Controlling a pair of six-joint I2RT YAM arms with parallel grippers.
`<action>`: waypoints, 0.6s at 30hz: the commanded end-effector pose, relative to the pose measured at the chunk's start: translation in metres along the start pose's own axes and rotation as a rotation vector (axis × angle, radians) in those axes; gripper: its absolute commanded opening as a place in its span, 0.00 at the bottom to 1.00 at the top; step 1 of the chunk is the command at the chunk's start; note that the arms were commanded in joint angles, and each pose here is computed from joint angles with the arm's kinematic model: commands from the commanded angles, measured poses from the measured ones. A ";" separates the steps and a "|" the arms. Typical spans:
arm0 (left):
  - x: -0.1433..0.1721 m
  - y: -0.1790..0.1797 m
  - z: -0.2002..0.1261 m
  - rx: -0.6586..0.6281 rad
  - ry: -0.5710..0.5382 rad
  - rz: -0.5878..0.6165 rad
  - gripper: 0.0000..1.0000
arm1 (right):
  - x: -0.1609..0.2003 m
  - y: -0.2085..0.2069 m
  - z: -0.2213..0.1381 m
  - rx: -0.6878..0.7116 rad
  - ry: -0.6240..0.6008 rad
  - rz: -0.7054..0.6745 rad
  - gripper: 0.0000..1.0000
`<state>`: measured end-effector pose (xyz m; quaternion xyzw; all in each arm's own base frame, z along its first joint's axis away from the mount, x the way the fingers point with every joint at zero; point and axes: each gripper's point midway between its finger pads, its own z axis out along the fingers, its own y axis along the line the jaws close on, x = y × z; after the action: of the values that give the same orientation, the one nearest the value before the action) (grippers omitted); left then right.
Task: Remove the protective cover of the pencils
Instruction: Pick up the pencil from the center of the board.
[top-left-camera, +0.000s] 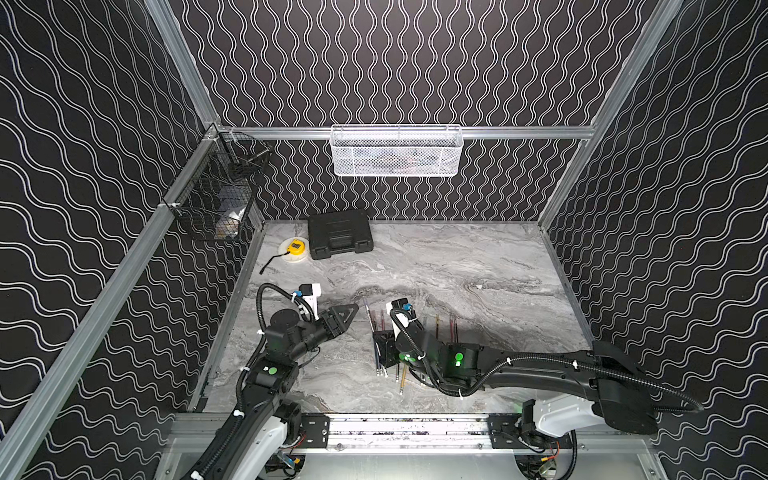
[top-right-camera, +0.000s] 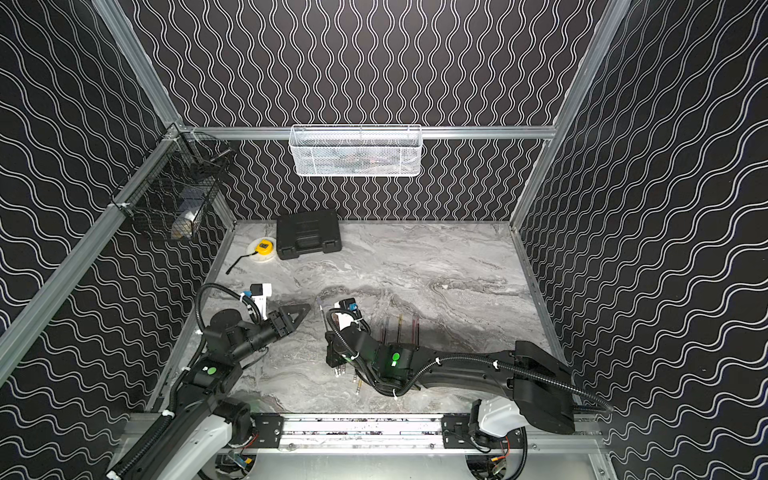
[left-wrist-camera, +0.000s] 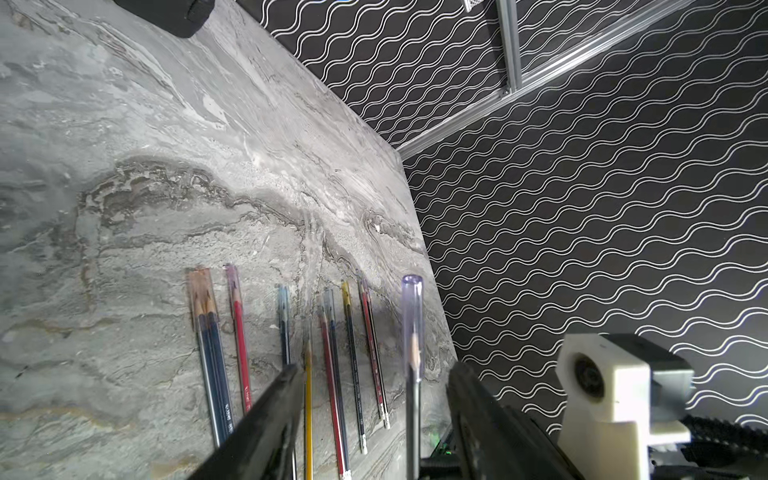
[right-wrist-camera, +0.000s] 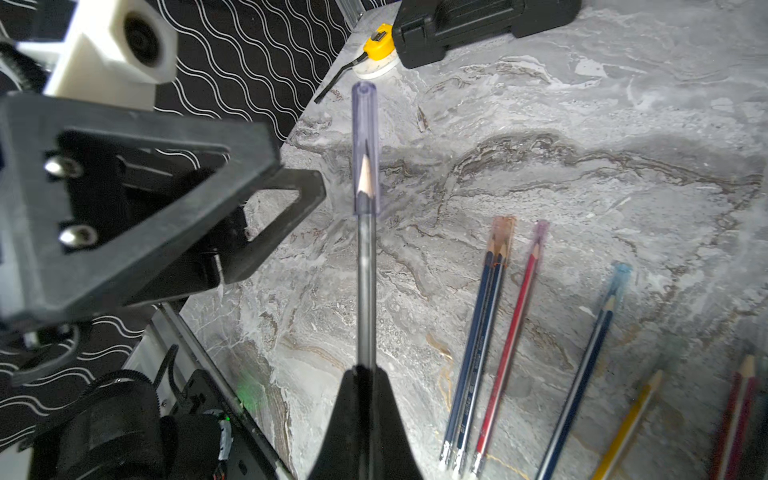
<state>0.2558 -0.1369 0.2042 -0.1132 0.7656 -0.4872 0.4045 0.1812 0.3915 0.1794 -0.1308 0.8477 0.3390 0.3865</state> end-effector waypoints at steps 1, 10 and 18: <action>-0.003 -0.019 0.000 0.089 -0.010 0.058 0.58 | -0.004 0.017 0.000 -0.084 -0.016 0.014 0.00; 0.013 -0.003 0.011 0.071 0.041 0.045 0.45 | 0.004 0.025 0.013 -0.106 0.021 0.011 0.00; 0.021 0.002 0.012 0.067 0.064 0.036 0.33 | 0.010 0.019 0.015 -0.089 0.027 -0.001 0.00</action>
<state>0.2518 -0.1539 0.1787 -0.0838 0.7738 -0.5007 0.3788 0.1729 0.4133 0.1689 -0.1535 0.8438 0.3668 0.3604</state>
